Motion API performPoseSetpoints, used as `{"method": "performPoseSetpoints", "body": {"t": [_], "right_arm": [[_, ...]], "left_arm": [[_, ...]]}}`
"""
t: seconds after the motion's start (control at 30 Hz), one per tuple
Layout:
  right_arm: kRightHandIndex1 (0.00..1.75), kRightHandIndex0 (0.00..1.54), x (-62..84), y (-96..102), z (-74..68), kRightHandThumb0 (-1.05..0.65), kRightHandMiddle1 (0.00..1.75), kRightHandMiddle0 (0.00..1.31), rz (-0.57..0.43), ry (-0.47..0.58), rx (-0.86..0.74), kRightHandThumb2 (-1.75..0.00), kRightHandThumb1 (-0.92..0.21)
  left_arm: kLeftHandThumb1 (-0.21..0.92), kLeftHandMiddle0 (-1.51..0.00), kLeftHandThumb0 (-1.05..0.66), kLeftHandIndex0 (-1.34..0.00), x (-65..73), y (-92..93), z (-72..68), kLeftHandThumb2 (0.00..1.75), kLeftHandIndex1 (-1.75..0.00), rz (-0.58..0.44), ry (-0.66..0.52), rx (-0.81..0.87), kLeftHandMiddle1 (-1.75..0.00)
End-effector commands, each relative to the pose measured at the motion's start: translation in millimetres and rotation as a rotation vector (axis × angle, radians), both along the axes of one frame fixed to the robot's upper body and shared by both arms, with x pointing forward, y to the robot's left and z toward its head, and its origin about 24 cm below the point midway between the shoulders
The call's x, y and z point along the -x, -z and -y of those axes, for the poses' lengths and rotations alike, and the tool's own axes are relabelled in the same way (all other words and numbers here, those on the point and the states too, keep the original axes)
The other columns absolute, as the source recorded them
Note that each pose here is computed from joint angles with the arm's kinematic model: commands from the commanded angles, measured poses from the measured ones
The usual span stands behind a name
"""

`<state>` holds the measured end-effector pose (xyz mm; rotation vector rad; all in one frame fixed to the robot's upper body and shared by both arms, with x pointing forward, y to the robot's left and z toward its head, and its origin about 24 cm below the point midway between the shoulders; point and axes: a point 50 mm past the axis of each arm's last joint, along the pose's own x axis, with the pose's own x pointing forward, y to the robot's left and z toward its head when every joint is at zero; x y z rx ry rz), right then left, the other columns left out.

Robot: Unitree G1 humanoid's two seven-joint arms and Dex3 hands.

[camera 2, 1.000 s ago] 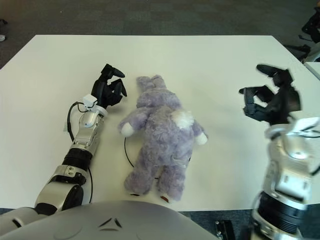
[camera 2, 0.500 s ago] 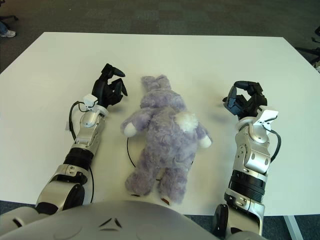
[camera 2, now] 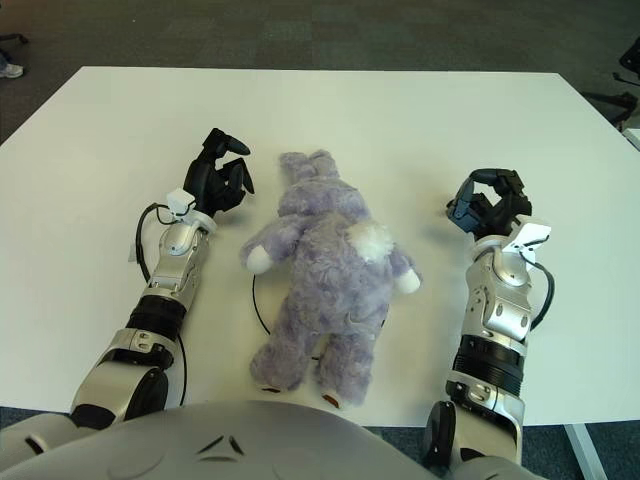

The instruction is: Put the doll into the plate.

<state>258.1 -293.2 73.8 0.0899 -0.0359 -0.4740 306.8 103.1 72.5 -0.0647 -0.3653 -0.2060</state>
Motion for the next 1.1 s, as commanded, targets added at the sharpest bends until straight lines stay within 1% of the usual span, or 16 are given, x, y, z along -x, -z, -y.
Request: {"method": "performPoseSetpoints", "body": {"t": [0.0, 0.23, 0.33, 0.4, 0.5, 0.6, 0.83, 0.93, 1.07], "right_arm": [[1.74, 0.67, -3.6, 2.8, -2.6, -0.01, 1.74, 0.38, 0.017, -0.016, -0.006, -1.38, -0.28], [1.75, 0.71, -7.1, 8.4, -5.6, -0.02, 1.7, 0.44, 0.007, -0.033, 0.008, -1.42, -0.23], [1.75, 0.73, -9.2, 11.6, -9.9, -0.02, 1.68, 0.47, 0.009, -0.054, -0.004, -1.44, -0.21], [1.75, 0.63, -10.2, 12.9, -11.7, -0.01, 1.72, 0.52, 0.014, -0.064, -0.015, -1.43, -0.22], [1.75, 0.59, -11.3, 14.2, -12.3, -0.01, 1.74, 0.54, 0.015, -0.066, -0.023, -1.43, -0.23], [1.75, 0.57, -12.8, 16.1, -12.7, -0.01, 1.74, 0.55, 0.01, -0.065, -0.029, -1.42, -0.23], [1.75, 0.56, -15.9, 21.8, -19.0, -0.01, 1.75, 0.55, -0.027, -0.071, -0.01, -1.42, -0.23], [1.75, 0.68, -17.0, 23.7, -22.3, -0.01, 1.69, 0.5, -0.039, -0.077, -0.002, -1.44, -0.21], [1.75, 0.73, -17.8, 25.4, -24.7, -0.02, 1.69, 0.48, -0.05, -0.086, 0.01, -1.46, -0.2]], "left_arm": [[0.75, -0.97, -0.37, -0.3, 6.8, 19.3, -5.4, 0.76, -1.75, -0.074, -0.026, -0.014, -1.75], [0.75, -0.97, -0.37, -0.3, 5.9, 19.3, -5.6, 0.77, -1.75, -0.074, -0.022, -0.016, -1.75], [0.74, -0.98, -0.37, -0.3, 5.0, 20.8, -5.6, 0.77, -1.75, -0.088, -0.019, -0.015, -1.75], [0.74, -0.98, -0.37, -0.3, 4.5, 21.6, -5.6, 0.77, -1.75, -0.097, -0.018, -0.012, -1.75], [0.74, -0.98, -0.37, -0.3, 3.8, 22.2, -5.4, 0.77, -1.75, -0.107, -0.016, -0.009, -1.75], [0.74, -0.98, -0.37, -0.3, 3.0, 23.3, -5.1, 0.77, -1.75, -0.12, -0.013, -0.005, -1.75], [0.74, -0.98, -0.37, -0.3, 1.8, 24.9, -4.7, 0.77, -1.75, -0.144, -0.004, 0.01, -1.75], [0.74, -0.98, -0.37, -0.3, 1.4, 25.0, -4.6, 0.77, -1.75, -0.147, -0.005, 0.01, -1.75], [0.74, -0.98, -0.37, -0.3, 1.2, 25.0, -4.7, 0.77, -1.75, -0.145, -0.006, 0.01, -1.75]]}}
